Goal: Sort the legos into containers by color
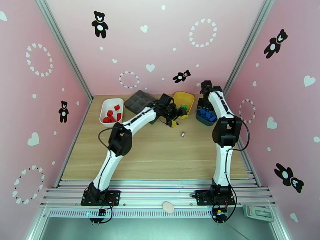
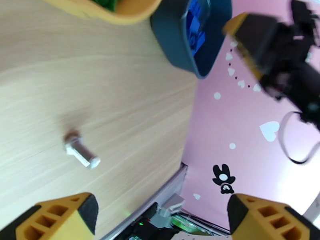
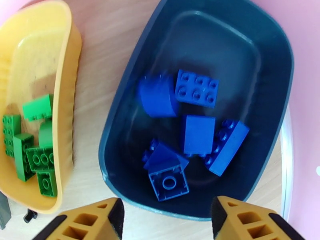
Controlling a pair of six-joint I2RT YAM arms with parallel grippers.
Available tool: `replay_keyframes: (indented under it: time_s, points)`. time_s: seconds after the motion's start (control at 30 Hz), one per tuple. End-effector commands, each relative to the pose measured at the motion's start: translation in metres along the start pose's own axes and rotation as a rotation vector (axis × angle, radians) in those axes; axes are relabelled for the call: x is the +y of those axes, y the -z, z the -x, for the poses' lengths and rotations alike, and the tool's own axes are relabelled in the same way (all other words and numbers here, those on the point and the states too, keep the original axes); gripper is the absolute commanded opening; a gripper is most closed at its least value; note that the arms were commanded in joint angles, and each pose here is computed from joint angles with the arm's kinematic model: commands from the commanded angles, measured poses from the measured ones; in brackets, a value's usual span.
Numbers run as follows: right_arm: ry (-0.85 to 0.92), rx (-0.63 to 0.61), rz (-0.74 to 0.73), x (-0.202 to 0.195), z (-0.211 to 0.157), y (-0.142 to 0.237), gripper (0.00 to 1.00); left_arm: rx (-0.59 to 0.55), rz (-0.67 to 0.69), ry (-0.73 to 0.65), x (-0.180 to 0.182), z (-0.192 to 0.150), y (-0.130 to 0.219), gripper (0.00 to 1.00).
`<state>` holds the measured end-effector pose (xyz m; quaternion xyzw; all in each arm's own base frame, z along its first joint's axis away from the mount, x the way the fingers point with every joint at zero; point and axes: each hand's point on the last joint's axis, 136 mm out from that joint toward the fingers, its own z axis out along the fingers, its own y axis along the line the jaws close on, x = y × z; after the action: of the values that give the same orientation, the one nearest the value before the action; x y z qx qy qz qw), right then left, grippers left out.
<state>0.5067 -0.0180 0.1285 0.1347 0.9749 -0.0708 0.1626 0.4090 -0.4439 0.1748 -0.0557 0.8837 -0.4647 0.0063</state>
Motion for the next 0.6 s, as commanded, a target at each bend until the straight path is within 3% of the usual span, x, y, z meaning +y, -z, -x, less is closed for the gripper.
replay_keyframes:
  time_s: [0.0, 0.2, 0.23, 0.27, 0.43, 0.57]
  points:
    - [0.037, -0.065, 0.071, 0.013, -0.003, 0.038, 0.7, -0.151, 0.059, -0.086, -0.006, 0.011, 0.053, 0.91]
    - [0.195, -0.125, 0.138, 0.061, -0.038, 0.069, 0.81, -0.382, 0.253, -0.135, 0.029, 0.015, 0.131, 0.92]
    - [0.221, -0.141, 0.151, 0.07, -0.045, 0.076, 0.96, -0.419, 0.288, -0.143, 0.035, 0.013, 0.144, 0.92]
    - [0.244, -0.152, 0.157, 0.077, -0.052, 0.081, 0.99, -0.464, 0.326, -0.149, 0.042, 0.012, 0.16, 0.93]
    - [0.335, -0.273, 0.129, 0.098, -0.078, 0.12, 0.99, -0.668, 0.497, -0.199, 0.068, -0.006, 0.243, 0.93]
    - [0.338, -0.498, 0.131, 0.096, -0.088, 0.17, 0.99, -0.932, 0.581, -0.268, 0.069, -0.028, 0.322, 0.95]
